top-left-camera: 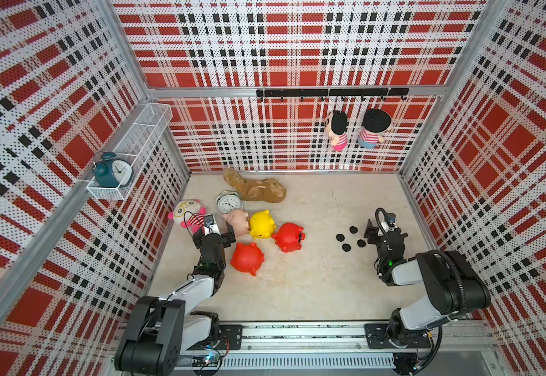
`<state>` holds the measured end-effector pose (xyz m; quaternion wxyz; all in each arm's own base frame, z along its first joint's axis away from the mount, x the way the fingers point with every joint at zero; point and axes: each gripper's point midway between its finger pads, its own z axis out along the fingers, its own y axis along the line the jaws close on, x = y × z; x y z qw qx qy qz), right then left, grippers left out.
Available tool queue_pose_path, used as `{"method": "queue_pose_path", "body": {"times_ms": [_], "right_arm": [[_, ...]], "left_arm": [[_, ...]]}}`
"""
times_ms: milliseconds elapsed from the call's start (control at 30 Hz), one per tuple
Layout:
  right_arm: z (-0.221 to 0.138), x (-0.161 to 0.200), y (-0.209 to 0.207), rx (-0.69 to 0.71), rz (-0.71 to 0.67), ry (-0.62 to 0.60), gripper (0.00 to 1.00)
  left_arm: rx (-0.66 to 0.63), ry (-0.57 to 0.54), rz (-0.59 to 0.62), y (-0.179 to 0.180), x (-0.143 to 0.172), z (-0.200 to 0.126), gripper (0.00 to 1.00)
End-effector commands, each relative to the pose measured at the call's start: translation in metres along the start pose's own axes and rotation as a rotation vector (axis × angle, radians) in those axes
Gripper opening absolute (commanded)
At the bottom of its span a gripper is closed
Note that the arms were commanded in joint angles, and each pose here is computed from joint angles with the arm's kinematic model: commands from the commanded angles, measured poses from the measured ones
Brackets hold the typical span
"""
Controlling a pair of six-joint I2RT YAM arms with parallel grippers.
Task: Open piggy banks
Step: Reset both arms
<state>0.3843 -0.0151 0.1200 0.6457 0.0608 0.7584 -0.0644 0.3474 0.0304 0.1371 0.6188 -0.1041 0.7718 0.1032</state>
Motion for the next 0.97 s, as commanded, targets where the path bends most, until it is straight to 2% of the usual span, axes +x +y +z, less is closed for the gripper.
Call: {"method": "queue_pose_path", "body": {"times_ms": [0, 133, 400, 500, 700, 833, 933], "right_arm": [[-0.001, -0.011, -0.003, 0.006, -0.006, -0.047, 1.0], [0.0, -0.011, -0.008, 0.035, 0.008, -0.043, 1.0], [0.0, -0.013, -0.007, 0.033, 0.005, -0.055, 1.0], [0.0, -0.012, -0.008, 0.035, 0.005, -0.053, 1.0], [0.001, -0.012, -0.007, 0.034, 0.004, -0.051, 1.0], [0.001, -0.012, -0.008, 0.035, 0.004, -0.051, 1.0], [0.001, -0.012, -0.008, 0.035, 0.004, -0.051, 1.0]], "left_arm": [[0.073, -0.158, -0.025, -0.01, -0.029, -0.001, 0.98], [0.117, -0.233, -0.042, -0.018, -0.039, -0.007, 0.98], [0.048, -0.342, -0.057, -0.006, -0.033, -0.009, 0.98], [0.011, -0.312, -0.055, -0.003, -0.028, -0.009, 0.98], [0.007, -0.336, -0.068, -0.001, -0.031, -0.01, 0.98], [-0.097, -0.327, -0.113, 0.014, -0.03, -0.007, 0.98], [-0.104, -0.316, -0.113, 0.014, -0.029, -0.005, 0.98]]}}
